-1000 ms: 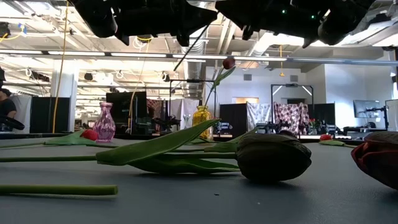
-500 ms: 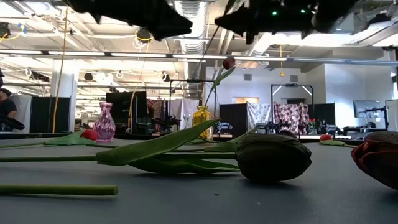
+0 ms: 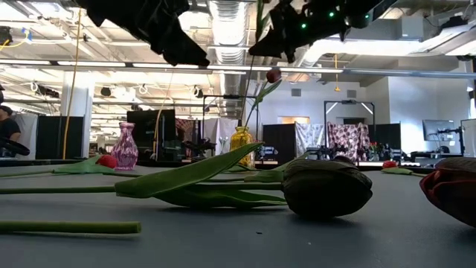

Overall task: Sort flowers into vase by color
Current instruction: Put the top dark red flower into the yellow vase

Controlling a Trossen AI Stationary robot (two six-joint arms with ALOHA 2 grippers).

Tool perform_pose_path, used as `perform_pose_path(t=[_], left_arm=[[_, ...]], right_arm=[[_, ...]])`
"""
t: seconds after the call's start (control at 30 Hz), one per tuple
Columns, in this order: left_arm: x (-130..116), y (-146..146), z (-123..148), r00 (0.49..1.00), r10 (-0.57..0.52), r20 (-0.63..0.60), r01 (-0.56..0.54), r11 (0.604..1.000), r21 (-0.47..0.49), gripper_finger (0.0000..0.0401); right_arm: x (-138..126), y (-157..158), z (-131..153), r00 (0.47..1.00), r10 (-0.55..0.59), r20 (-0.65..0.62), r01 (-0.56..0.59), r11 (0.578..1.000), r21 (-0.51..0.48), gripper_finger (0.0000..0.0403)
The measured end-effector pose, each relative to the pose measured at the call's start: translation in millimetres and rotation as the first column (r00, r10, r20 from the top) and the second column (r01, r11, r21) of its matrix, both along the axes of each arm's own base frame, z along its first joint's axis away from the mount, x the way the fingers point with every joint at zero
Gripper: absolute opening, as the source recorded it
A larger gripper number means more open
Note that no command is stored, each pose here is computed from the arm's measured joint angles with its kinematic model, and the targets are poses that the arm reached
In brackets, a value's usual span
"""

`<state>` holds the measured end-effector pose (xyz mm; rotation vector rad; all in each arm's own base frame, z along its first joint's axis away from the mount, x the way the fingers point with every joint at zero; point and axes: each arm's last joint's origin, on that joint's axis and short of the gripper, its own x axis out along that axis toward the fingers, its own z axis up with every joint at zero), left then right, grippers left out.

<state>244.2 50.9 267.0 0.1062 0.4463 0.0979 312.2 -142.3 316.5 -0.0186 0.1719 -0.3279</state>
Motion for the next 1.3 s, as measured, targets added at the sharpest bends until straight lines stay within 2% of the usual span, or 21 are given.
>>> perform_pose_path(t=[0.2,0.4,0.47,0.8,1.07,1.3], left_arm=[[-33,0,-25,0.984,0.158,0.082,-0.158,0.987,-0.003,0.0185],[-56,-6,-19,0.962,0.145,0.231,-0.157,0.987,0.037,0.0174],[-60,-7,-19,0.96,0.133,0.247,-0.149,0.988,0.048,0.0173],[-60,-7,-25,0.968,0.121,0.221,-0.13,0.991,0.03,0.0173],[-59,-9,-27,0.972,0.098,0.213,-0.1,0.995,-0.001,0.0173],[-59,-9,-28,0.976,0.091,0.199,-0.09,0.996,-0.014,0.0173]], right_arm=[[3,-7,-8,0.999,-0.03,-0.021,0.03,0.999,-0.013,0.0027],[0,-10,-4,0.999,-0.045,-0.004,0.045,0.999,-0.019,0.0027],[-1,-11,-4,0.999,-0.051,0.0,0.051,0.999,-0.007,0.0027],[7,-18,-14,0.997,-0.078,0.02,0.078,0.997,0.026,0.0027],[17,-24,-37,0.994,-0.095,-0.056,0.098,0.994,0.056,0.003],[14,-15,-29,0.995,-0.078,-0.059,0.081,0.995,0.056,0.003]])
